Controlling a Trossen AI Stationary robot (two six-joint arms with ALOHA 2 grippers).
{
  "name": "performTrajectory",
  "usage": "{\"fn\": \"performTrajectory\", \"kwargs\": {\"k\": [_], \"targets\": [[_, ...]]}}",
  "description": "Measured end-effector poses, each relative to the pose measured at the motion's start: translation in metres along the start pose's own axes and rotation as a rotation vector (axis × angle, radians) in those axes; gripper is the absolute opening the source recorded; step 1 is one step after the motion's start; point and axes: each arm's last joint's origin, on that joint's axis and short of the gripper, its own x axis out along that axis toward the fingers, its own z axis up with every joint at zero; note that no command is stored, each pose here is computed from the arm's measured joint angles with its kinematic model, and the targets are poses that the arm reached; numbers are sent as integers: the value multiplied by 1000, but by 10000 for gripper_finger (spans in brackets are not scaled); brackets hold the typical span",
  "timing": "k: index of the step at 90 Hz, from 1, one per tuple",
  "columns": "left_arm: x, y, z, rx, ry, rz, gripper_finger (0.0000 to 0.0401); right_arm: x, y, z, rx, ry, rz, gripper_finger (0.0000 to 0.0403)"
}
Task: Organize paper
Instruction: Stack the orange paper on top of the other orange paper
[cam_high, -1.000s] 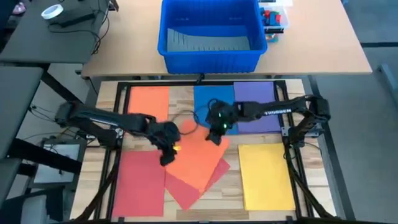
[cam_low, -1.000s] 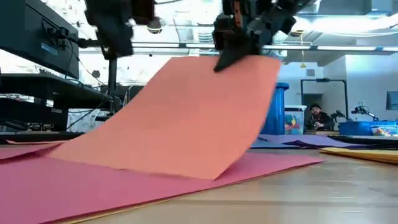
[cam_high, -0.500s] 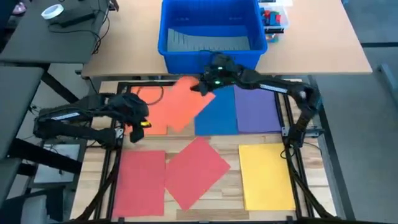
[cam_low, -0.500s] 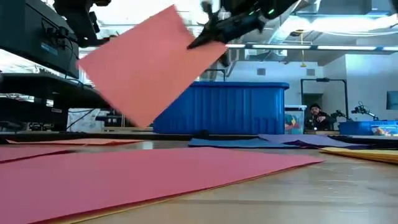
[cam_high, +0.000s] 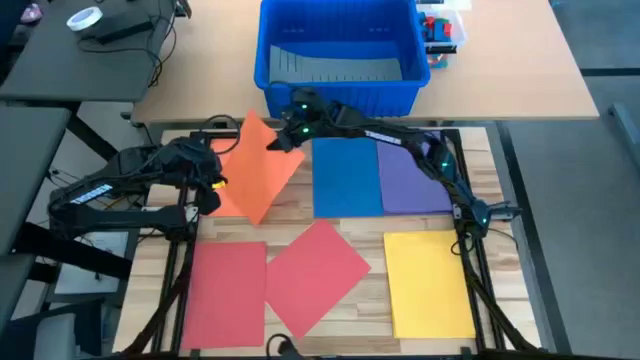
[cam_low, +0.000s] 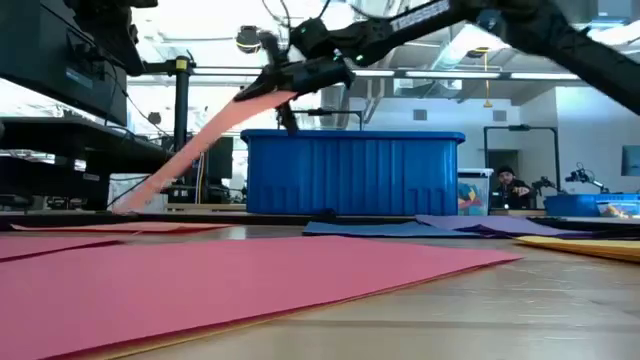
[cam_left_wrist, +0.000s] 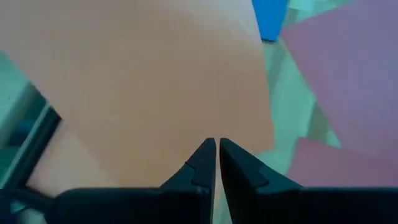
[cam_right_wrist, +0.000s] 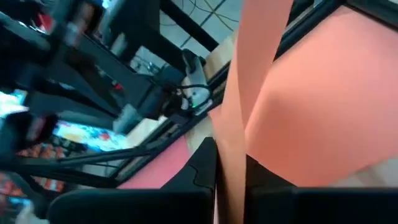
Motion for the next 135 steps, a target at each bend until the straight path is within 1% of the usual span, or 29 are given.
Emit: {"fn": "performTrajectory", "kwargs": {"k": [14, 20, 25, 30, 42, 52, 62, 70, 82, 92, 101, 109, 119, 135], "targets": [[1, 1, 0, 3, 8, 12, 6, 28, -27, -9, -131, 6, 18, 0], [1, 1, -2, -5, 23, 11, 6, 34, -33, -14, -194, 14, 18, 0], [0, 1, -3, -14, 36, 10, 6, 37, -35, -17, -281, 20, 18, 0], [0, 1, -5, -24, 54, 10, 6, 40, -37, -21, -342, 40, 11, 0], [1, 1, -5, -39, 60, 12, 6, 42, -41, -31, -332, 113, -10, 0], [4, 2, 1, -70, 23, 53, 6, 38, -41, -34, -330, 172, -15, 0], [10, 5, 13, -128, -40, 71, 7, 26, -30, -33, -347, 234, 6, 0], [16, 9, 21, -196, -62, 72, 17, 10, -13, -28, -401, 275, 11, 0], [27, 17, 32, -291, -29, 31, 50, -14, 13, -18, -480, 289, 25, 0], [39, 27, 35, -331, 16, -20, 87, -31, 30, -10, -532, 276, 31, 0], [45, 36, 35, -333, 29, -97, 118, -46, 41, -5, -551, 271, 31, 0], [44, 42, 34, -326, 16, -129, 136, -52, 45, -3, -548, 273, 28, 0], [43, 49, 33, -280, -3, -114, 145, -54, 48, -2, -553, 269, 27, 0], [43, 56, 37, -197, -65, -93, 143, -57, 51, -1, -557, 266, 28, 0]]}}
